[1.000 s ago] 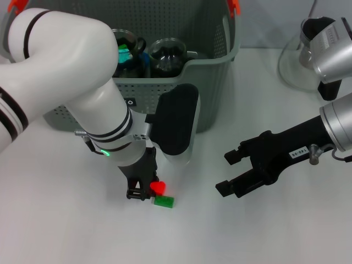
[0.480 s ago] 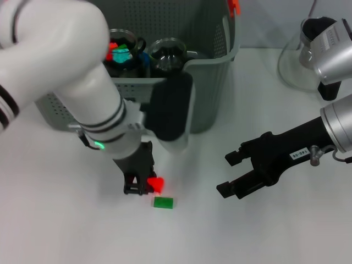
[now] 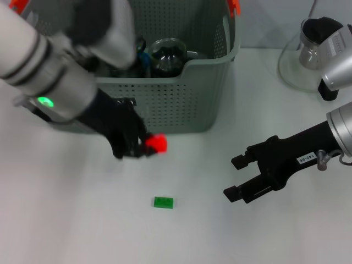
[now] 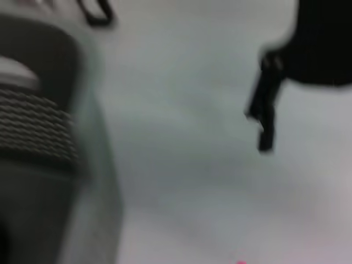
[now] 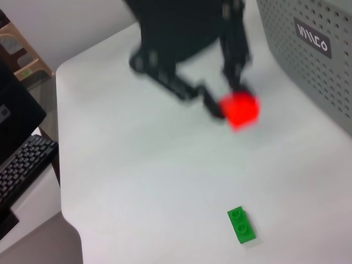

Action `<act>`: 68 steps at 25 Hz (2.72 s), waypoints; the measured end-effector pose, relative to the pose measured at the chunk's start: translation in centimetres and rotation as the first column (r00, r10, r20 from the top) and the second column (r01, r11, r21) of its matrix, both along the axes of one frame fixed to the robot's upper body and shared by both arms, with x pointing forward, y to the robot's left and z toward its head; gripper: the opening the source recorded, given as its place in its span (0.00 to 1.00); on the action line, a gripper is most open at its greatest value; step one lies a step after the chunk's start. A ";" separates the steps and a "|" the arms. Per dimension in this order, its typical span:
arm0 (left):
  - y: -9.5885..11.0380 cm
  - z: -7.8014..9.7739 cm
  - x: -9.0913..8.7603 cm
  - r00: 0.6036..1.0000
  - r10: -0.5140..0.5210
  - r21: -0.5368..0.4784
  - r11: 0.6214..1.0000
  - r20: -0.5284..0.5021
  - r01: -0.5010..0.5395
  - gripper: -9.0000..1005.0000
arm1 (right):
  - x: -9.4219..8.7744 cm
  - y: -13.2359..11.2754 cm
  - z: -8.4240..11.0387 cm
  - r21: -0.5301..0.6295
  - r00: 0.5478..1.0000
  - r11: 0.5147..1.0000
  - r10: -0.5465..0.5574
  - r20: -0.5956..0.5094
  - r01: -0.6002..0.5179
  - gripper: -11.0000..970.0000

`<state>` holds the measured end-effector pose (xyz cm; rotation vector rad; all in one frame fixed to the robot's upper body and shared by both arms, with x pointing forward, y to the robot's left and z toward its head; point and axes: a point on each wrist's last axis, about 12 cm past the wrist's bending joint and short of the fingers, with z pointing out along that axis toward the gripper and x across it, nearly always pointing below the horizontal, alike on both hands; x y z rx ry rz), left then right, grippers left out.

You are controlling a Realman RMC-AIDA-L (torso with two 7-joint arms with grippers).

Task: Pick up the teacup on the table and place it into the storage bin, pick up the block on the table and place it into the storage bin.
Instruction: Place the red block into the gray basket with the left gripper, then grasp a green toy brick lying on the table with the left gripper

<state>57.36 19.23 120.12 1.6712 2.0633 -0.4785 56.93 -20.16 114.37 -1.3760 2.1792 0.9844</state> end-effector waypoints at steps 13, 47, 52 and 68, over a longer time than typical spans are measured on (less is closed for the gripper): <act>6.2 6.4 6.0 0.889 0.449 -0.339 0.853 0.088 -0.397 0.22 | -0.1 0.1 -0.4 0.003 1.000 1.000 0.027 0.001 -0.027 0.97; 4.9 5.6 0.7 0.960 0.232 -0.256 0.948 0.155 -0.188 0.79 | -0.5 0.0 -1.0 0.010 0.999 1.000 0.021 -0.030 -0.021 0.97; 3.4 2.7 -3.0 0.991 0.043 -0.144 0.989 0.124 -0.025 0.83 | -0.3 0.0 -1.0 0.018 1.000 1.000 0.006 -0.031 -0.005 0.97; -2.3 -4.0 -3.6 0.983 -0.173 0.146 0.976 0.055 0.163 0.83 | -0.1 0.1 -1.0 0.025 0.999 0.999 -0.020 -0.040 0.021 0.97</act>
